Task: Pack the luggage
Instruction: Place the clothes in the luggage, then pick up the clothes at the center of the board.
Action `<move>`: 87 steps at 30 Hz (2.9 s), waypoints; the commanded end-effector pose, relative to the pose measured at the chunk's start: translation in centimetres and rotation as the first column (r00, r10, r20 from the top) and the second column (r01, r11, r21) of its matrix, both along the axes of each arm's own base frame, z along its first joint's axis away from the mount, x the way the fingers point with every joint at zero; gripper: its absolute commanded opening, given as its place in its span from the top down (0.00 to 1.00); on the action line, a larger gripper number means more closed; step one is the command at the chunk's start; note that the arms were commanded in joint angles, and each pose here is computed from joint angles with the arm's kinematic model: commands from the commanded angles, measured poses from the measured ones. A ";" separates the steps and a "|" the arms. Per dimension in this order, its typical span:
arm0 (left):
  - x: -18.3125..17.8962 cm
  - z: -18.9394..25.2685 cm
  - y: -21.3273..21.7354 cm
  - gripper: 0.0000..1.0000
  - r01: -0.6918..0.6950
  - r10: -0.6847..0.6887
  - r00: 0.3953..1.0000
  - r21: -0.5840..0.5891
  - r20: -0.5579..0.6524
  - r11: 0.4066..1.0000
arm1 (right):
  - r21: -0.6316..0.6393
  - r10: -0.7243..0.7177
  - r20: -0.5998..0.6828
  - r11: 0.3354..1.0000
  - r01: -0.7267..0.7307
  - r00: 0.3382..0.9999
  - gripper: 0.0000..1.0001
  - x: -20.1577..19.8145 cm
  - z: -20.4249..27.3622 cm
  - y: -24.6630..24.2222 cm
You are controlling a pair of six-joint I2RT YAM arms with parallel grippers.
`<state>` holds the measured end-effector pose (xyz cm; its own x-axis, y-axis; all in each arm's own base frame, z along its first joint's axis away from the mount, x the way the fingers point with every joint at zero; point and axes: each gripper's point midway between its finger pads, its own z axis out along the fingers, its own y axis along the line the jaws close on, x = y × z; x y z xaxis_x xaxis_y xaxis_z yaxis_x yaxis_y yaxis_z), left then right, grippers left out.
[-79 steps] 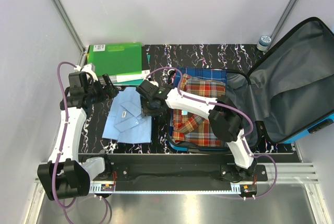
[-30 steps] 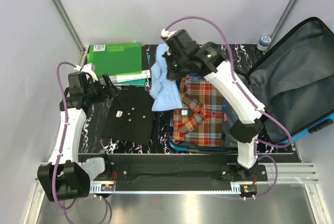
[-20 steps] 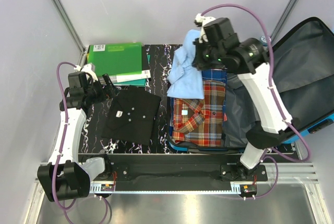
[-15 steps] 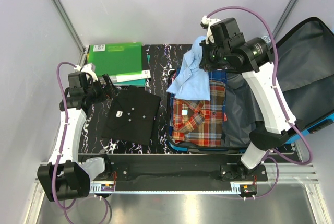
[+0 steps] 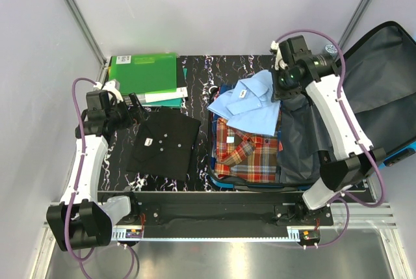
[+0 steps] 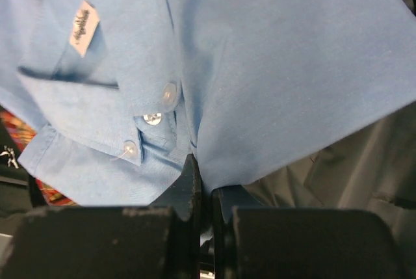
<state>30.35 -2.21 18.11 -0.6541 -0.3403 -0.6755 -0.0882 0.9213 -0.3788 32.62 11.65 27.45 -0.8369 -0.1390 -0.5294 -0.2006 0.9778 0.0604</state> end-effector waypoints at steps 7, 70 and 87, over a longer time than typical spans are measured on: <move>0.6 1.1 -0.8 0.01 0.029 -0.028 0.998 -0.018 0.056 0.999 | -0.086 -0.147 0.020 0.985 0.149 0.989 1.00 0.1 -2.6 -7.2; 0.6 1.3 -1.3 0.01 0.046 -0.045 0.997 -0.016 0.062 0.999 | 0.309 -0.245 -0.196 0.904 0.296 0.950 0.00 0.1 -12.4 -1.2; 0.5 1.2 -1.3 0.01 0.043 -0.042 0.997 -0.012 0.060 0.999 | 0.386 -0.091 0.129 0.922 0.035 0.987 0.00 -0.2 2.6 6.0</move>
<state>30.26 -3.07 18.07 -0.6643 -0.3232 -0.6740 -0.0622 0.9224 -0.3811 34.22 14.19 25.96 -0.7930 0.1912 -0.5785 -0.0710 0.9140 0.3994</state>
